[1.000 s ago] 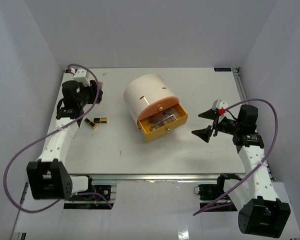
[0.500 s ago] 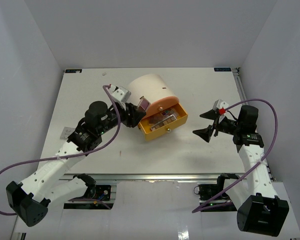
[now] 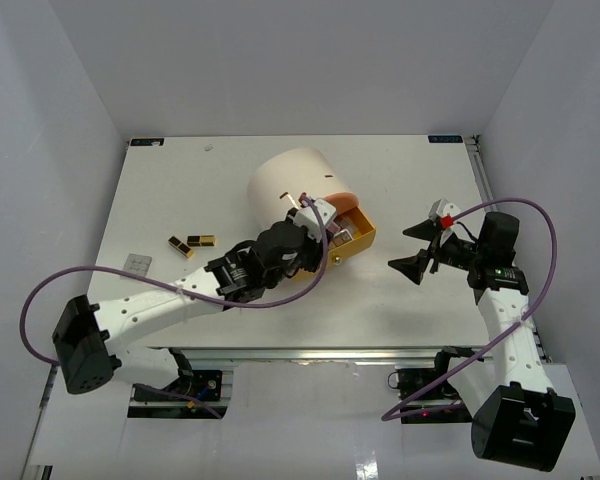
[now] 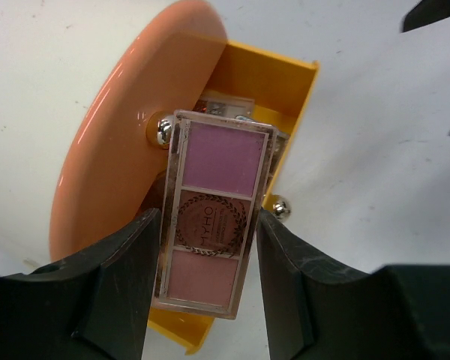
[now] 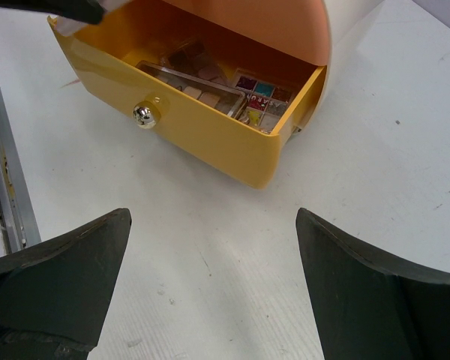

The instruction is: Organize the makeup

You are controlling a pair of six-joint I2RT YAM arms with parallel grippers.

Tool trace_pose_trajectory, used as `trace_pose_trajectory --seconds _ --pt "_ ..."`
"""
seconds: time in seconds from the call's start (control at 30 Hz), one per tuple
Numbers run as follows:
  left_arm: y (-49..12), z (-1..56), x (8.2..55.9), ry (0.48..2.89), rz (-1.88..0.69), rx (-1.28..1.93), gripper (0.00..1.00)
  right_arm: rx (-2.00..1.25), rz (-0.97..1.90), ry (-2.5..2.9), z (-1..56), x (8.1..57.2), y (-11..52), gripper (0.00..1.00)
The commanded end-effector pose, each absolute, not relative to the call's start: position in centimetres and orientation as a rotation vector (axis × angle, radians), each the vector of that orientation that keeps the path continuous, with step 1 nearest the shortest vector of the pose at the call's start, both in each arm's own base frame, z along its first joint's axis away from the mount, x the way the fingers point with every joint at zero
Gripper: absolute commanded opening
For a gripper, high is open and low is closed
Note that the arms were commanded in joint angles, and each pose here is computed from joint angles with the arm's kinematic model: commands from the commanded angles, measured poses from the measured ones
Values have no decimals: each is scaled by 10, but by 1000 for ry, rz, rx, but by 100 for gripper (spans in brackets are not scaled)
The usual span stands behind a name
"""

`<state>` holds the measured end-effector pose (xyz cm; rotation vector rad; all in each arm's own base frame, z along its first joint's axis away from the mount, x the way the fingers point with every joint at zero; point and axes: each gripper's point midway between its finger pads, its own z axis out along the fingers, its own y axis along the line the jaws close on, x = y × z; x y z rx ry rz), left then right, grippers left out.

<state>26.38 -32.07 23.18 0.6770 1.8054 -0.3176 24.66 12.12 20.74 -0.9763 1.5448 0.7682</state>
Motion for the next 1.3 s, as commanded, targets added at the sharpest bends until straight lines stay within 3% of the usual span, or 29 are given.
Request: trace_pose_trajectory --seconds 0.0,0.17,0.4,0.87,1.27 --pt "-308 254 287 1742 -97 596 18 -997 773 1504 213 244 122 97" --pt "-319 252 294 1718 -57 660 21 -999 782 1499 213 243 123 97" --pt "-330 248 290 1696 -37 749 33 -998 784 1497 214 243 123 97" --pt "-326 255 281 1594 56 936 34 -998 788 1497 213 243 123 97" --pt "-319 235 279 1603 93 976 67 -996 790 1495 214 242 123 98"
